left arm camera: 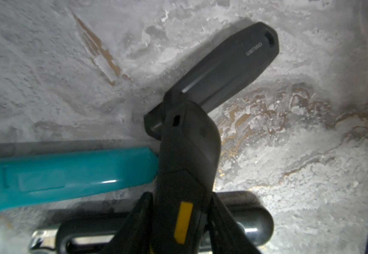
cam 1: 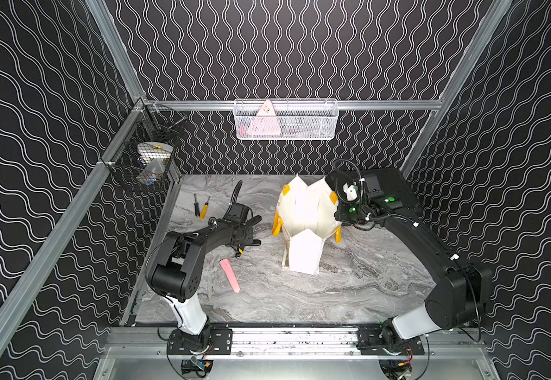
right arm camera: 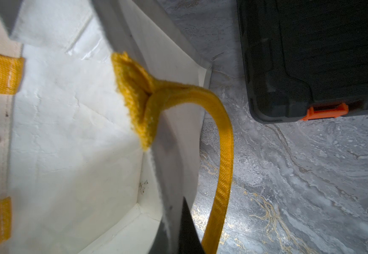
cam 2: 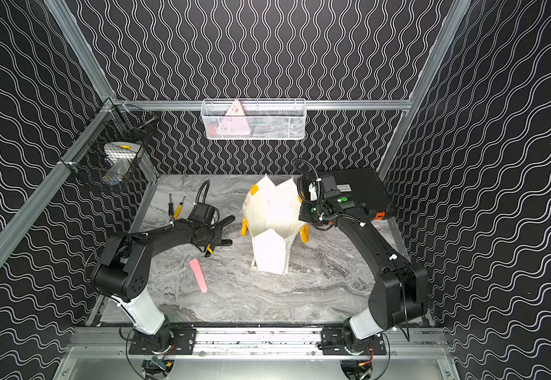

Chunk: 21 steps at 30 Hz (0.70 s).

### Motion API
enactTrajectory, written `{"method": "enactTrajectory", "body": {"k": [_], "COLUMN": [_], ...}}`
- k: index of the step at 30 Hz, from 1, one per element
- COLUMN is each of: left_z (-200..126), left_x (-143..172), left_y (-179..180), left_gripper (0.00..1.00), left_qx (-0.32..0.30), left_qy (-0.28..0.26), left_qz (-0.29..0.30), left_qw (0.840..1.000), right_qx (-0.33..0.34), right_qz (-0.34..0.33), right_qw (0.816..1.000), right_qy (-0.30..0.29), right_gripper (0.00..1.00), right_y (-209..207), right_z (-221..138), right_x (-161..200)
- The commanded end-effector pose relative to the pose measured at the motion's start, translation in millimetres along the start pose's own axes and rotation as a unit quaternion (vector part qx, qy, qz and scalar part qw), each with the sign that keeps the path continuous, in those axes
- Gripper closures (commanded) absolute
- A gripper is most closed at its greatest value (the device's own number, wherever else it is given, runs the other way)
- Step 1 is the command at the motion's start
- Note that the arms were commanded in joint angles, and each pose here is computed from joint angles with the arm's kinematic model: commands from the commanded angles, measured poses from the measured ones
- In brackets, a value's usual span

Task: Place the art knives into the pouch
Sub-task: Pick up the utility knife at the center of the board.

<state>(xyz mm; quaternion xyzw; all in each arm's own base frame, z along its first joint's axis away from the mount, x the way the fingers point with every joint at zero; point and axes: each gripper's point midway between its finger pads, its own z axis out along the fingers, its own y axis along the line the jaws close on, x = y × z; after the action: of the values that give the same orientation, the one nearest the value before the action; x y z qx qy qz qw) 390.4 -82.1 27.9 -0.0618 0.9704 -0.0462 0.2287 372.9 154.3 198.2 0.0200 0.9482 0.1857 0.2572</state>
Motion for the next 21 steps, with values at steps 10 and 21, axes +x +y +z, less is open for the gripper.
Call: {"method": "enactTrajectory", "body": {"k": [10,21], "left_z": [-2,-61], "left_x": [-8,-50], "left_y": [-9,-21], "left_gripper": [0.76,0.88], "left_qx": [0.020,0.032], "left_qy": [-0.002,-0.044], "left_qz": [-0.004,0.013], "left_qw": [1.000,0.998], "right_qx": [-0.006,-0.011], "right_qz": [-0.006,-0.005], "right_qw": [1.000,1.000], "right_qy": [-0.008,-0.008], "right_gripper": [1.00,1.00], "right_y": [3,5], "right_z": [1,1], "right_x": [-4,-4]}}
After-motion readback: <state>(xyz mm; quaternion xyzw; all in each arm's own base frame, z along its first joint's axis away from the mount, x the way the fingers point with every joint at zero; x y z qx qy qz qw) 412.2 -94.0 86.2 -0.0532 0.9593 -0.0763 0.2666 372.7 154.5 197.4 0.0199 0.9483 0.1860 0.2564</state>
